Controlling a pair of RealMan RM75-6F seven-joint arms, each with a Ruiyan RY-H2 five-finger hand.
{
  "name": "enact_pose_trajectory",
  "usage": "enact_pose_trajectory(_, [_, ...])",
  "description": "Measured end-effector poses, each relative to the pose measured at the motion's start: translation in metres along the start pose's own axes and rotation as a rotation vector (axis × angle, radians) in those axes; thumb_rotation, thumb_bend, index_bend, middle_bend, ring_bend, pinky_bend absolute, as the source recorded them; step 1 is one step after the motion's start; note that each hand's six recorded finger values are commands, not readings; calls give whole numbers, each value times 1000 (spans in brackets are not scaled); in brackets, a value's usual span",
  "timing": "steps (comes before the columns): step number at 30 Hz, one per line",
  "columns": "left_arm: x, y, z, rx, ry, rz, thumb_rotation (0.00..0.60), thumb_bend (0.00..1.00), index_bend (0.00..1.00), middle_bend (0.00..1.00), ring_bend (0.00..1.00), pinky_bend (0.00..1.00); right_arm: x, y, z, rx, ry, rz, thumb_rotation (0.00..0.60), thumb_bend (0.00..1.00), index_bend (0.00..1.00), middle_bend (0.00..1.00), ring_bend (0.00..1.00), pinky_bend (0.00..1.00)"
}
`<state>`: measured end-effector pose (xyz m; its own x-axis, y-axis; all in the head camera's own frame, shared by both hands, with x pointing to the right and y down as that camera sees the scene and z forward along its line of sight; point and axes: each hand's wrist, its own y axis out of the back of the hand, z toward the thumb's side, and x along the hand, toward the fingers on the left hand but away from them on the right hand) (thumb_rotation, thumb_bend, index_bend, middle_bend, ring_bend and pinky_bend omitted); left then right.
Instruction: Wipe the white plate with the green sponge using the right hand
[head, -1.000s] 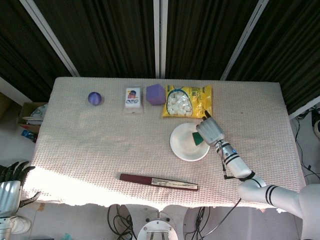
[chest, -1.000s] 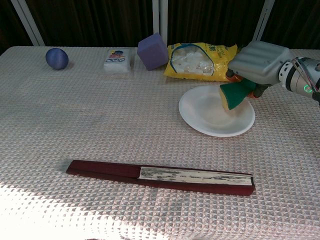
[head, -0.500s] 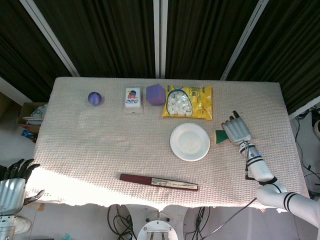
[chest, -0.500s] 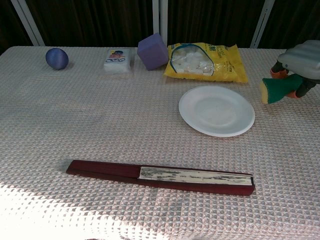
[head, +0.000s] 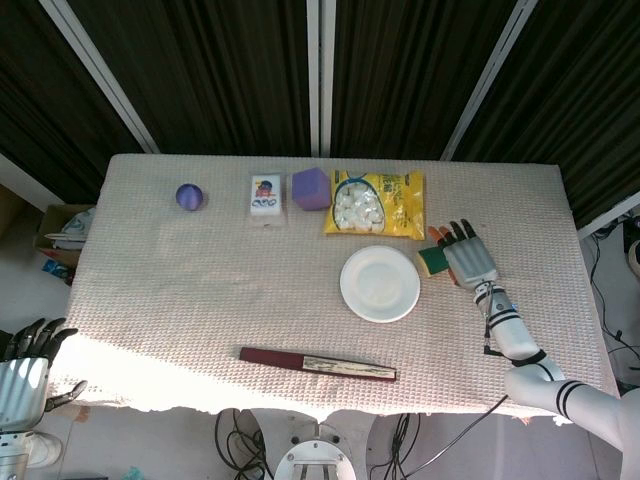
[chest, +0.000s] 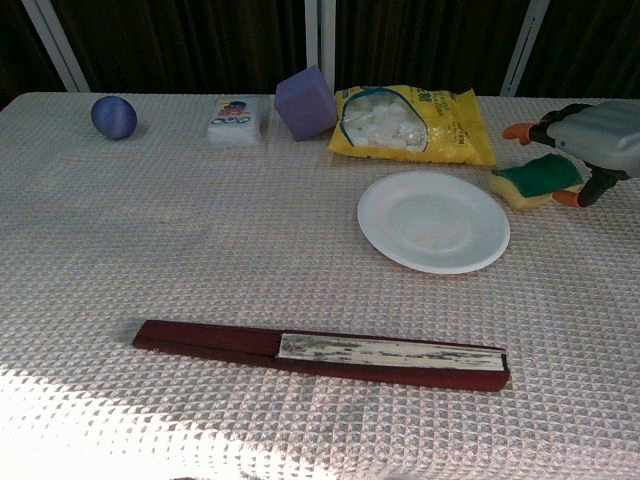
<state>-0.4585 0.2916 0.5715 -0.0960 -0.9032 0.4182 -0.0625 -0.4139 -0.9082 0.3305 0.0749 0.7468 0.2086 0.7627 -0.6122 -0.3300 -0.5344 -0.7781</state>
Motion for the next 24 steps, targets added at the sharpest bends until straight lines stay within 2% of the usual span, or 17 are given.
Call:
enact_pose_trajectory(4, [2,1,1,1,-5,5,600,25,248,146,93,132,11,8,-3,-19,7,-22,600,267,0,59,0,0])
enact_pose_trajectory(10, [7,5,3,-3,-9,30,600,25,249,146,93,131,48,34,-17,-92,-5,-131,600,269,0,97,0,0])
enact_pose_trajectory(13, [10,6,4,-7,-9,44,600,25,249,146,93,131,78,48,-30,-135,-26,-217,600,273,0,107,0,0])
enact_pose_trajectory(18, [13,9,5,-4,-6,71,600,24,248,146,93,130,149,59,-62,-210,-101,-350,600,274,0,115,0,0])
enact_pose_trajectory(20, [13,11,5,-3,-3,84,600,25,248,146,93,130,182,56,-75,-247,-142,-375,600,275,0,120,0,0])
enact_pose_trajectory(24, [12,13,6,1,-2,97,600,25,248,146,93,130,232,42,-89,-303,-193,-351,600,282,0,119,0,0])
